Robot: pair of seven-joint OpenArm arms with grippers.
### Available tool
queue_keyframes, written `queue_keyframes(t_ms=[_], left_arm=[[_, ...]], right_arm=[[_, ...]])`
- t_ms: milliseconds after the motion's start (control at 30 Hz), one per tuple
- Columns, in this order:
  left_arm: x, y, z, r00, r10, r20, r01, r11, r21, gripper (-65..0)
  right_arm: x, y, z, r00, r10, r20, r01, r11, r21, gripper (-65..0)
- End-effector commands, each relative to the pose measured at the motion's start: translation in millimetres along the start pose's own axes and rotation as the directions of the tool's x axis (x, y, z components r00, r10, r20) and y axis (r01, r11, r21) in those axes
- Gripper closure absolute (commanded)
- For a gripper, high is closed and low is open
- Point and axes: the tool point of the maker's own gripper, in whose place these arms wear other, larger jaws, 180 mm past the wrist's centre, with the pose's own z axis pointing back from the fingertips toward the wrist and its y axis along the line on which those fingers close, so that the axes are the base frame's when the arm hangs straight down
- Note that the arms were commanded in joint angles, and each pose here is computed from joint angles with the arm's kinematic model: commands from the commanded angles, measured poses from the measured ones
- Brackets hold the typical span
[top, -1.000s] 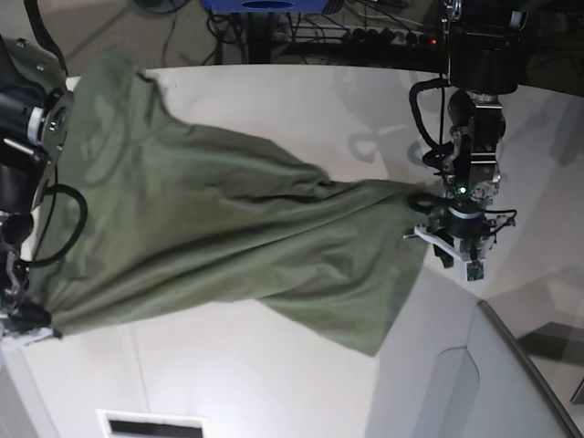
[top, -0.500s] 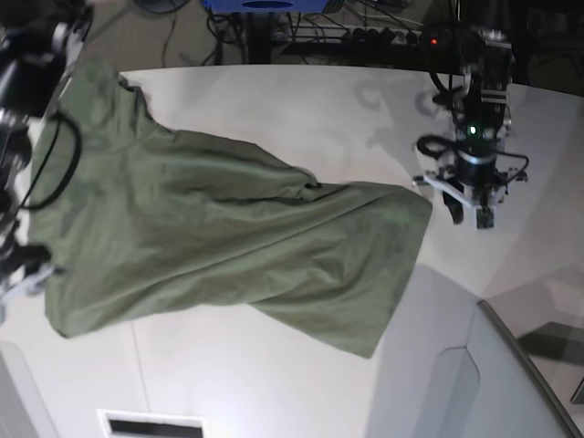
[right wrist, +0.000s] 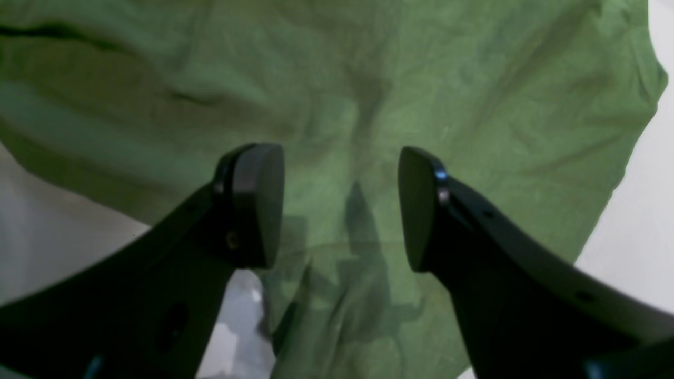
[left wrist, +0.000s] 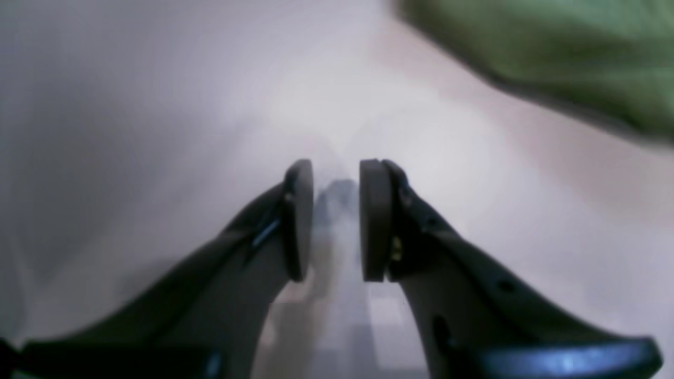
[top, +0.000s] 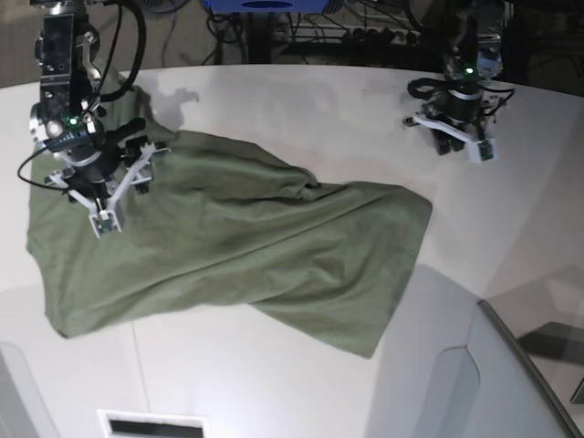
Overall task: Layout the t-shirt on the table in an organized manner, then fold the t-shirt properly
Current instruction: 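Lower the shirt onto the table and regrasp its edge with the left gripper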
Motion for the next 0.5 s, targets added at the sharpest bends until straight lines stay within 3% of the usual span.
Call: queue_keyframes(t_ms=[0, 100, 167, 467], left_arm=[[20.6, 7.1, -3.9, 0.998, 0.022, 0.054, -0.022, 1.0, 0.009, -19.1], [30.4, 5.9, -17.8, 0.996, 0.071, 0.058, -0.071, 0.997, 0.005, -35.5], [35.1, 4.3, -25.2, 0.995, 0.08, 0.061, -0.081, 0.997, 0.008, -43.1], [31.0, -59.6, -48.9, 0.996, 0.087, 0.023, -0.084, 0.992, -0.095, -44.3]], right_arm=[[11.7, -3.1, 2.9, 0.999, 0.001, 0.045, 0.0, 1.0, -0.006, -31.8], [4.7, -1.6, 2.3, 1.0, -0.001, 0.028, 0.001, 1.0, -0.002, -31.8], [4.1, -0.4, 2.3, 1.0, -0.002, 0.027, 0.002, 1.0, 0.001, -31.8], [-6.8, 2.0, 3.5, 1.0, 0.0, 0.005, 0.0, 1.0, 0.006, -31.8]])
